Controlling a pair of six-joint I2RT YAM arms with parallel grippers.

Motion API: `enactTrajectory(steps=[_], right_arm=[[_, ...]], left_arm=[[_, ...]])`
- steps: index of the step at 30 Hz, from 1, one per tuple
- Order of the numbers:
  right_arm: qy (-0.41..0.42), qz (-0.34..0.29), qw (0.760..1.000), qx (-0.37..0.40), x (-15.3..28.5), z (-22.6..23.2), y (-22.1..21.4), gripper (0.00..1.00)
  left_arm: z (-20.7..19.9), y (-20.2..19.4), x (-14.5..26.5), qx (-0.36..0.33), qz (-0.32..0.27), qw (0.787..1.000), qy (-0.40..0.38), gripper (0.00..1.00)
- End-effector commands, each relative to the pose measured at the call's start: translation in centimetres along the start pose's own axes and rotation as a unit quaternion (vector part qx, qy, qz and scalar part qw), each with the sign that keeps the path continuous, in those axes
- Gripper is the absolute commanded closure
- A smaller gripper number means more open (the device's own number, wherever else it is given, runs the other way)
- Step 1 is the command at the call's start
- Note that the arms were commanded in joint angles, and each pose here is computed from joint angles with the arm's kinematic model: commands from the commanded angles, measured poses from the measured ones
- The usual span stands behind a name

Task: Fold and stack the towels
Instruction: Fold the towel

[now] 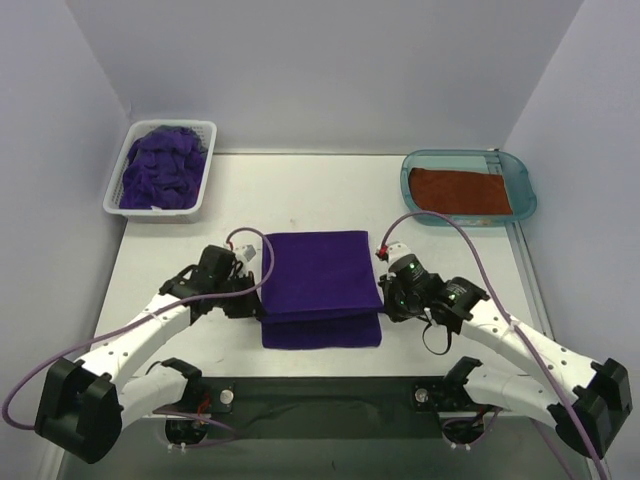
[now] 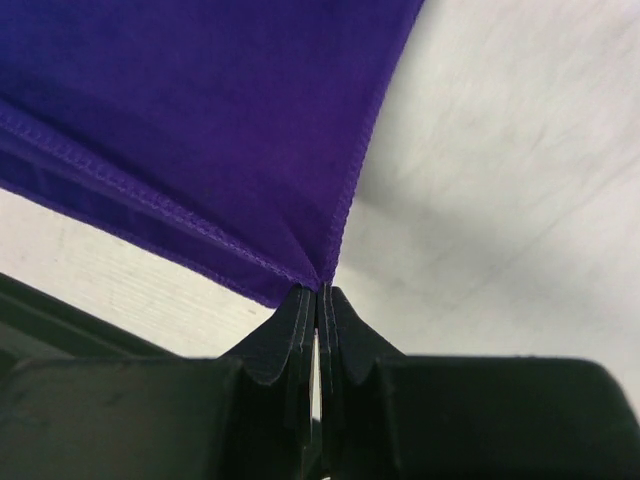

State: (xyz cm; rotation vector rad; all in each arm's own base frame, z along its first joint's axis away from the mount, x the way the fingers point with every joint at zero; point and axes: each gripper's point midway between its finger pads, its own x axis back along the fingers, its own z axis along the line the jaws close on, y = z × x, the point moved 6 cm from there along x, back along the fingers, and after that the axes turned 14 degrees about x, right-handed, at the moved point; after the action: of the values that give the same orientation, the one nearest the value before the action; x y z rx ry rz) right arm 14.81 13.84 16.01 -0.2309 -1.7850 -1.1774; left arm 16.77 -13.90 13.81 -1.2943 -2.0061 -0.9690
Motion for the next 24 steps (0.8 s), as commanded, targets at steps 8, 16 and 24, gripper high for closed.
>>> enactTrajectory(steps=[8, 16, 24], right_arm=[[0.039, 0.174, 0.979, -0.095, -4.3, 1.1, -5.2, 1.0], [0.053, 0.21, 0.967, -0.135, -7.3, 0.8, -6.1, 1.0], [0.033, 0.202, 0.963, -0.174, -8.8, -1.9, -5.2, 1.0]], left_arm=[[2.8, -3.0, -3.3, 0.083, 0.079, 0.993, 0.042, 1.0], [4.6, -3.2, -5.5, 0.113, 0.074, 0.987, 0.093, 1.0], [3.8, 0.7, -7.0, 0.094, 0.037, 0.987, 0.125, 1.0]])
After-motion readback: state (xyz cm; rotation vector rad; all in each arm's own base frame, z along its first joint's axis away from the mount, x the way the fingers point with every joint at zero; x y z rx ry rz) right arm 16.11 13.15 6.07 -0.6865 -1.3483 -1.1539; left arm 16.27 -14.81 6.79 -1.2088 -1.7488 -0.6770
